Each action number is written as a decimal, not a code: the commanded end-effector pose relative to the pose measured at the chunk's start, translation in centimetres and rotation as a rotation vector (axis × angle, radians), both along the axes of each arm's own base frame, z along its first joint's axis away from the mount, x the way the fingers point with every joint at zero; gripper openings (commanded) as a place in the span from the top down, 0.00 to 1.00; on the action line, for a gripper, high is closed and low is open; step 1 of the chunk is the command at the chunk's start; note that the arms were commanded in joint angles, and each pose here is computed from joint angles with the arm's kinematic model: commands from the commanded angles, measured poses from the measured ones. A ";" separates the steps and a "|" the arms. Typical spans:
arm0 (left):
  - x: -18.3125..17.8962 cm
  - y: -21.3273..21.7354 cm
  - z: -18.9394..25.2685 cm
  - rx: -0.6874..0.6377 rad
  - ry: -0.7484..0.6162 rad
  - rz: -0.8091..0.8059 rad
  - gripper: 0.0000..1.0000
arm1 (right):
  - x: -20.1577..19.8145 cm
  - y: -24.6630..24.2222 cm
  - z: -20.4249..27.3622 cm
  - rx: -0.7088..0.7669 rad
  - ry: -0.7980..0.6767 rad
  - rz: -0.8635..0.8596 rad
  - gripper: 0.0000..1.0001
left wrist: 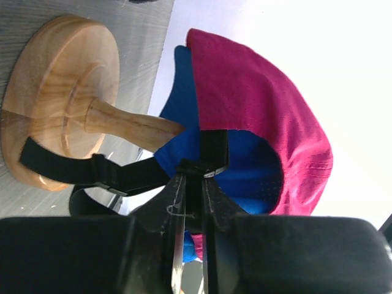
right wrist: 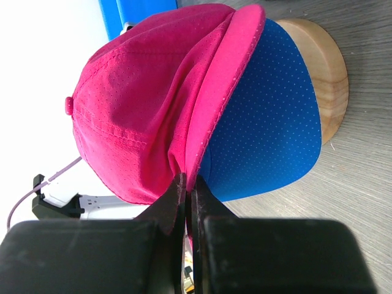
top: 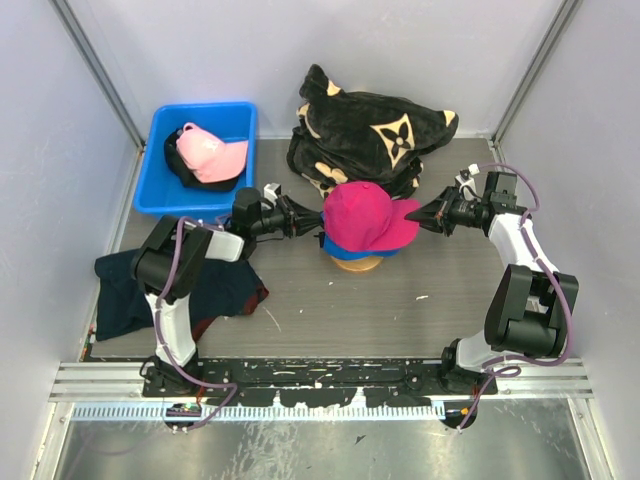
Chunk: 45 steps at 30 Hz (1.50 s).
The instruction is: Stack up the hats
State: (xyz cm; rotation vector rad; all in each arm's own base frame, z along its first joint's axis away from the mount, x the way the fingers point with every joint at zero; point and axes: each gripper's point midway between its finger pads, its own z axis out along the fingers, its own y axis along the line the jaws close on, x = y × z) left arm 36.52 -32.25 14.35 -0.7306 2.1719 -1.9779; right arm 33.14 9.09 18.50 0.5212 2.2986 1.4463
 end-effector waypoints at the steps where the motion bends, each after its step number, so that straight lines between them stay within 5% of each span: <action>1: 0.6 -0.4 -0.4 0.008 -0.053 0.003 0.85 | 0.3 0.2 1.7 -0.035 -0.086 0.022 0.99; 9: -0.6 0.0 -2.6 0.046 -0.031 -0.013 0.97 | 0.2 0.4 2.0 -0.029 -0.096 0.029 0.98; 14: -1.9 0.7 -4.6 0.080 -0.004 -0.030 0.97 | 0.3 0.3 2.1 -0.041 -0.108 0.026 0.56; 21: -3.0 1.1 -5.8 0.097 0.019 -0.043 0.98 | 0.6 -0.7 1.2 -0.070 -0.083 -0.012 0.37; 36: -4.8 1.6 -7.4 0.127 0.045 -0.073 0.98 | 1.3 -4.2 -0.9 -0.156 -0.022 -0.148 0.35; 45: -4.3 1.1 -5.5 0.098 0.018 -0.082 0.93 | 2.6 -7.6 0.6 -0.389 -0.058 -0.261 0.34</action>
